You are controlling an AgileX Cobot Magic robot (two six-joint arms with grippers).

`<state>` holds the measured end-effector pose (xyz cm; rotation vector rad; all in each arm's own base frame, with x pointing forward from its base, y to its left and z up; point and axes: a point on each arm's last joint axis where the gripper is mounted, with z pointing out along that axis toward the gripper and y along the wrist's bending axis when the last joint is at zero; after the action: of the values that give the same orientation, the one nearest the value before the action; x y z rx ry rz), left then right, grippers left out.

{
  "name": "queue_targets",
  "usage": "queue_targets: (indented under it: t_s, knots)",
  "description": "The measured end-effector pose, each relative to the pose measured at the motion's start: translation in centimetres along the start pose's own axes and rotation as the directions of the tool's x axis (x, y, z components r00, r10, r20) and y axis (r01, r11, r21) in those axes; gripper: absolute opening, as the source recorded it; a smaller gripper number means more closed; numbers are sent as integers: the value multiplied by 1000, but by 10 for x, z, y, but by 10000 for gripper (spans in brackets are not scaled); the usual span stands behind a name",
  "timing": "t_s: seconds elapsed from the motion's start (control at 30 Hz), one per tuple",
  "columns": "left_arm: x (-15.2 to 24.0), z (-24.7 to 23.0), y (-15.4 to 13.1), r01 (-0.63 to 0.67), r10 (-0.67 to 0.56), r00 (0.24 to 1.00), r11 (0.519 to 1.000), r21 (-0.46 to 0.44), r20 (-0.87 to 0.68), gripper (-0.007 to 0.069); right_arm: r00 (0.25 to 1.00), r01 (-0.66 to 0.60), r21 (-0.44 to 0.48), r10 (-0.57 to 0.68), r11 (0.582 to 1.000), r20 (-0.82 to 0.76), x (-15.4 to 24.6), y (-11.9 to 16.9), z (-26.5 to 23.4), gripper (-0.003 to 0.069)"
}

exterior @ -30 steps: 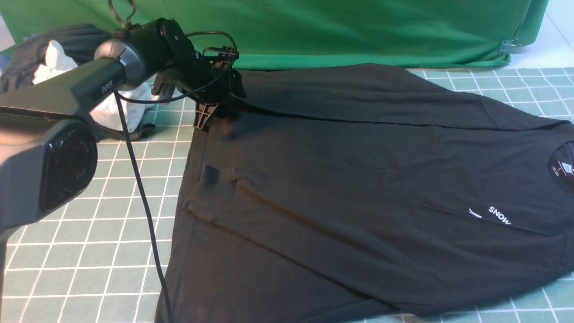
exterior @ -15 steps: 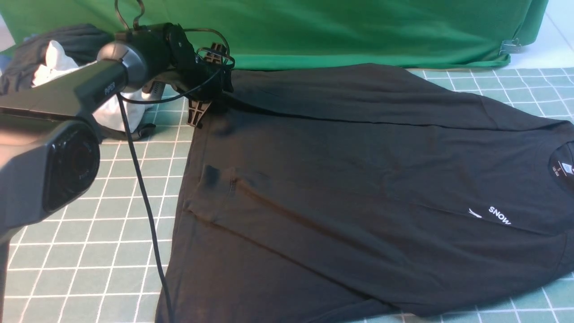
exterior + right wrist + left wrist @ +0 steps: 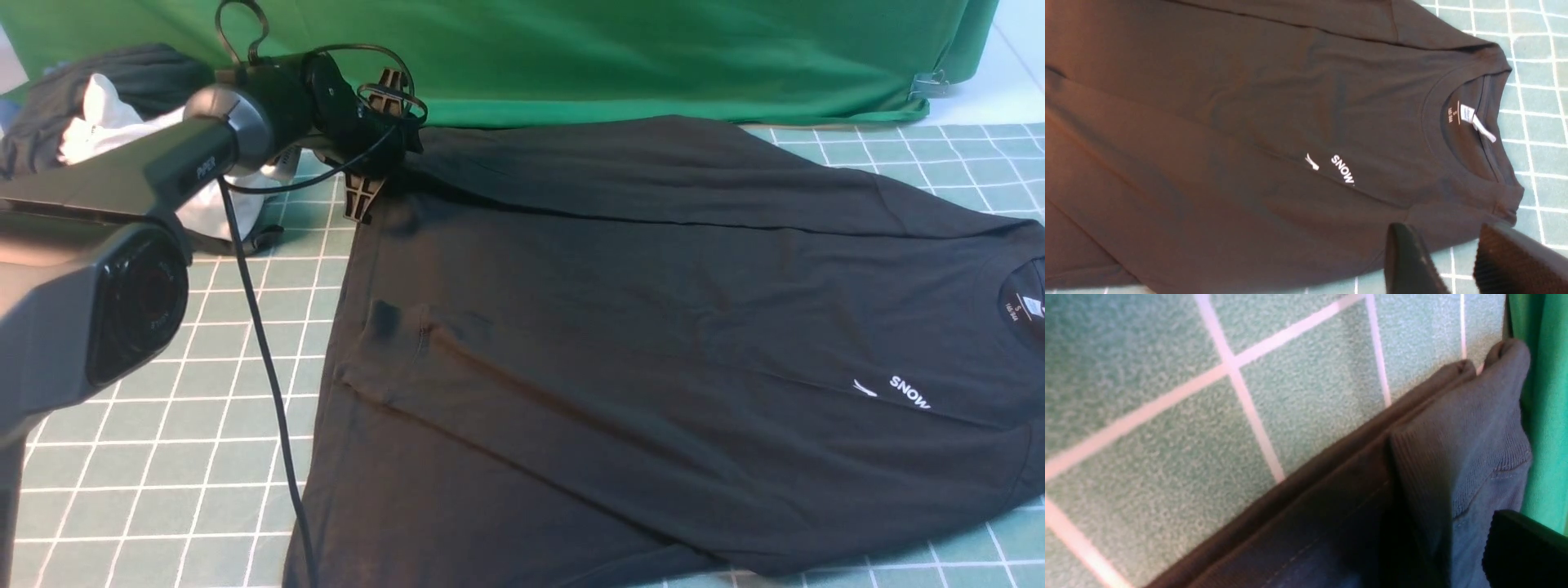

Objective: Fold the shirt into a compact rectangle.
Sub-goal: 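Grab the top left corner of the dark shirt with the left gripper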

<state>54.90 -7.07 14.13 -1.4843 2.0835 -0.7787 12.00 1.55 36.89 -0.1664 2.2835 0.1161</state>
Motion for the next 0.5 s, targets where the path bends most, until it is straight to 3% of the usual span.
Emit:
queue_targets:
  t_s: [0.23, 0.5]
  knots:
    - [-7, 4, 3, -158, 158, 987, 987, 22, -4, 21, 1000, -3, 3, 3, 1000, 27, -2, 0, 0, 240]
    - [-12, -25, -19, -283, 284, 959, 956, 81, -4, 12, 998, -4, 6, 4, 1000, 55, -5, -1, 0, 240]
